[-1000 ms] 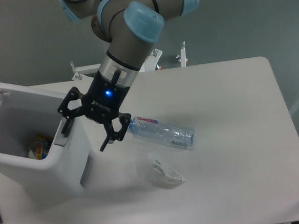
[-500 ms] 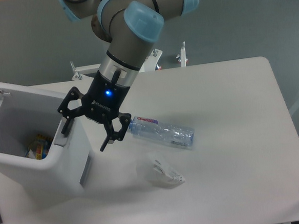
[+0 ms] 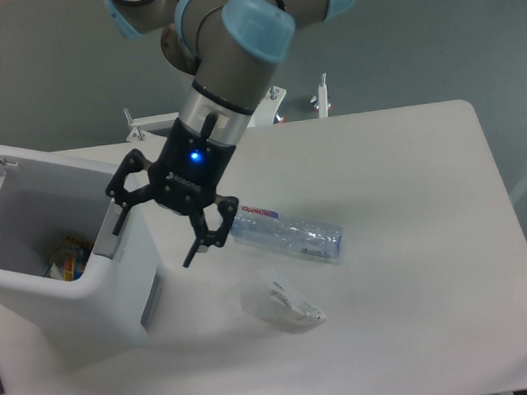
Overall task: Open the trash can
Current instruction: 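Lift the gripper away from the opened trash can toward the bottle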
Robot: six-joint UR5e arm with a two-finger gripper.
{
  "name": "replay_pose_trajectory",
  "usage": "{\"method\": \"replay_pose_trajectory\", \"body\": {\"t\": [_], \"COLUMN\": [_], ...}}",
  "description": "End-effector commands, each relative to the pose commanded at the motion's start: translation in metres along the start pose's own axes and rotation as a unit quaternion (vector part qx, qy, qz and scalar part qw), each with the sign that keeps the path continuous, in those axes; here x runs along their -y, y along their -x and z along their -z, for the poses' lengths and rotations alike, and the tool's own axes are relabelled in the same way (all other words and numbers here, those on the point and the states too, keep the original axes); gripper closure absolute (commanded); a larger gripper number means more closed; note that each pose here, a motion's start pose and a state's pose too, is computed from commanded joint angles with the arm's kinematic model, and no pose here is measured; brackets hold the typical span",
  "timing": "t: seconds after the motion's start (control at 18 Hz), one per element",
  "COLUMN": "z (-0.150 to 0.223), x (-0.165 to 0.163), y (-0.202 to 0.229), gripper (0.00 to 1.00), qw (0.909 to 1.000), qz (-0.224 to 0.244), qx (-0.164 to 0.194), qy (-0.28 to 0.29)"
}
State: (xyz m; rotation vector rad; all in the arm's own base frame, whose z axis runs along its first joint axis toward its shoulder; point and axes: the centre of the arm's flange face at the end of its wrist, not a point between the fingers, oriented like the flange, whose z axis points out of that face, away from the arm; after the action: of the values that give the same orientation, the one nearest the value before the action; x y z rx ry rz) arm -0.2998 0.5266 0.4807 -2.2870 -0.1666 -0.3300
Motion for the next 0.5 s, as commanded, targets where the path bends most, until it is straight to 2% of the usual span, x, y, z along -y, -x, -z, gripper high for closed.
{"method": "replay_pose_trajectory", "body": {"t": [0.17, 0.39, 0.44, 0.5], "z": [0.011, -0.002, -0.004, 0.0], "x": [0.006, 0.007, 0.002, -0.02], "y": [0.024, 0.052, 0.074, 0.11], "gripper": [0.0, 0.0, 0.0, 0.0], "qw": [0.9999, 0.9996, 0.9996, 0.9979], "qz": [-0.001, -0.022, -0.019, -0.028], "qx": [0.015, 0.016, 0.021, 0.055], "qy": [-0.008, -0.003, -0.002, 0.022]}}
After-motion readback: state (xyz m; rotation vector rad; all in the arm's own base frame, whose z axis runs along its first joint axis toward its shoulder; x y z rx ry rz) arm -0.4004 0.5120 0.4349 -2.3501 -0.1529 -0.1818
